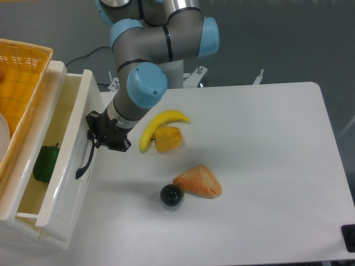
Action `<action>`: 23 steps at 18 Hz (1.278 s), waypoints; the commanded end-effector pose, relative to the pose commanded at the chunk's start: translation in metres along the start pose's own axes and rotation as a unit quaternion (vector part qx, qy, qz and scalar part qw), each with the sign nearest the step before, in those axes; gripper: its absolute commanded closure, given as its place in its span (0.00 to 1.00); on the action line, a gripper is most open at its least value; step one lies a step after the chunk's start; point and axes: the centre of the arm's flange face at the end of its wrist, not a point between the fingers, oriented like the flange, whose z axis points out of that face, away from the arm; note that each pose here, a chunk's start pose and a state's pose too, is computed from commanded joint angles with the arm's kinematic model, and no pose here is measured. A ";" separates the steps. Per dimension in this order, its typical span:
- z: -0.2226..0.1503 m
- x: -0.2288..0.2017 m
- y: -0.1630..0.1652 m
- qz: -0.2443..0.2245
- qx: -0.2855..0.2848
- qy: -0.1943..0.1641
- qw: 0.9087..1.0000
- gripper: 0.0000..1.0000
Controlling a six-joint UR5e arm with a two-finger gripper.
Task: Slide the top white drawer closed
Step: 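Push the drawer front with the gripper into the white cabinet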
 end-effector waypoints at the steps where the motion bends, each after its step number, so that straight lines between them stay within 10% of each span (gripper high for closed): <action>1: 0.000 0.001 0.000 0.000 0.000 0.000 1.000 0.96; 23: 0.018 0.031 -0.016 0.021 -0.008 0.010 1.000 0.94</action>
